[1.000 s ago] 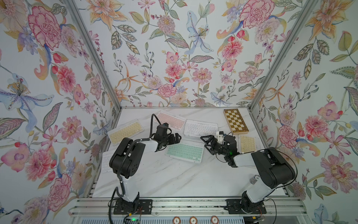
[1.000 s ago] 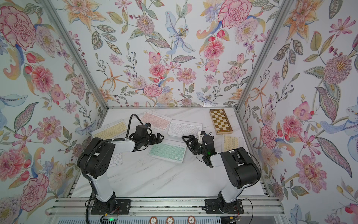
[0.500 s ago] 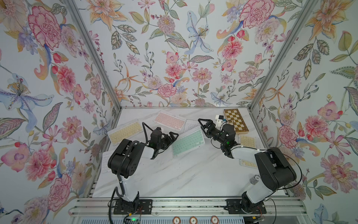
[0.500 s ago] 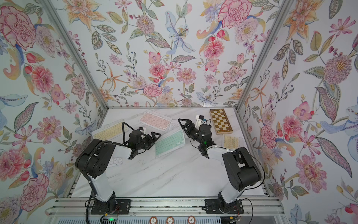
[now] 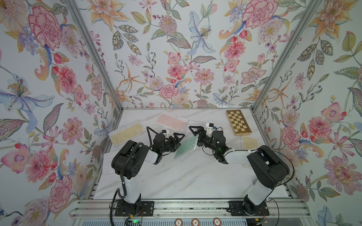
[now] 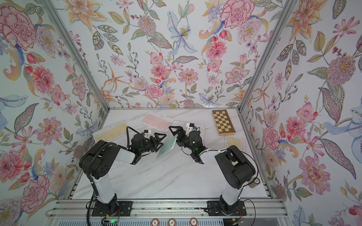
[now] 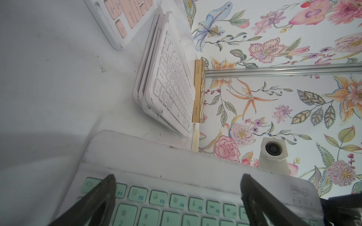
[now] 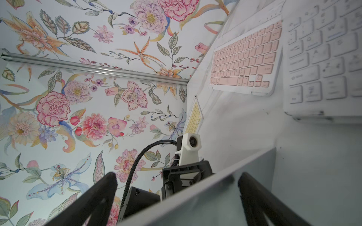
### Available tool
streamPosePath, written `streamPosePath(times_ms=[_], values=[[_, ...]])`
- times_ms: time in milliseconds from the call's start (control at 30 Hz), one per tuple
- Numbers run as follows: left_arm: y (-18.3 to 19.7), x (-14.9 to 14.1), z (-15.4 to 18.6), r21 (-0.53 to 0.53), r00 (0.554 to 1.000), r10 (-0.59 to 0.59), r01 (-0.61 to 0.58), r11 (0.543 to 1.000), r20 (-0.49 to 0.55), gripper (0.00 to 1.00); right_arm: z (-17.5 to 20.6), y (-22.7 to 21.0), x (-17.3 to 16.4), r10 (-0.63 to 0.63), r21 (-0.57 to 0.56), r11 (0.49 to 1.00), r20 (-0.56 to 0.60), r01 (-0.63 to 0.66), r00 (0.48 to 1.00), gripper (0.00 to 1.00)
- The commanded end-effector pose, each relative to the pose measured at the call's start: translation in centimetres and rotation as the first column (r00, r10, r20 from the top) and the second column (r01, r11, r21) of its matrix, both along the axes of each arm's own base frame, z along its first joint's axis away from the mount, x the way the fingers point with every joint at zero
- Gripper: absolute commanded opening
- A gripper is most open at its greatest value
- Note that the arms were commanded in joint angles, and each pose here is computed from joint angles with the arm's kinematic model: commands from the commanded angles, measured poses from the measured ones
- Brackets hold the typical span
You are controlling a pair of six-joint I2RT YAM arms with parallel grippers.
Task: Stack the numeric keypads
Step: Pick up the numeric keypad from the center of the board.
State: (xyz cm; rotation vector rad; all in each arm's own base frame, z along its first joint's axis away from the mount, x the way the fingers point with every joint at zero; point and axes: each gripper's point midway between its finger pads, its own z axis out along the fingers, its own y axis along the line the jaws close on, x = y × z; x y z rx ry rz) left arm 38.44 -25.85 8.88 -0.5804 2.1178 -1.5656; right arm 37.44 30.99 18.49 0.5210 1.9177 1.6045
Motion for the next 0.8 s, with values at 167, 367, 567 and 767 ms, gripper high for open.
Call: streamPosePath(times_ms=[167,367,567,767], values=[[-0.2,-0.7,0.7,-0.014,1.000,-0.024,0.025,1.000,0.019,0.99,1.5,-1.0,-1.9,-0.030,-0.125,0.992,-0.159,0.010,0.987,0.99],[0.0,-0.9,0.3,-0.008,1.000,-0.021,0.021,1.000,0.014,0.99,0.9,-0.3,-3.8,0.015,-0.173,0.982,-0.302,-0.071,0.953,0.98],[0.2,-1.1,-0.2,0.000,1.000,-0.019,0.019,1.000,0.005,0.99,1.7,-0.5,-4.6,0.015,-0.241,0.966,-0.304,-0.092,0.953,0.76],[0.2,-1.1,-0.5,0.005,1.000,-0.018,0.018,1.000,-0.003,0.99,3.2,-0.3,-5.4,0.037,-0.284,0.952,-0.267,-0.115,0.963,0.57]])
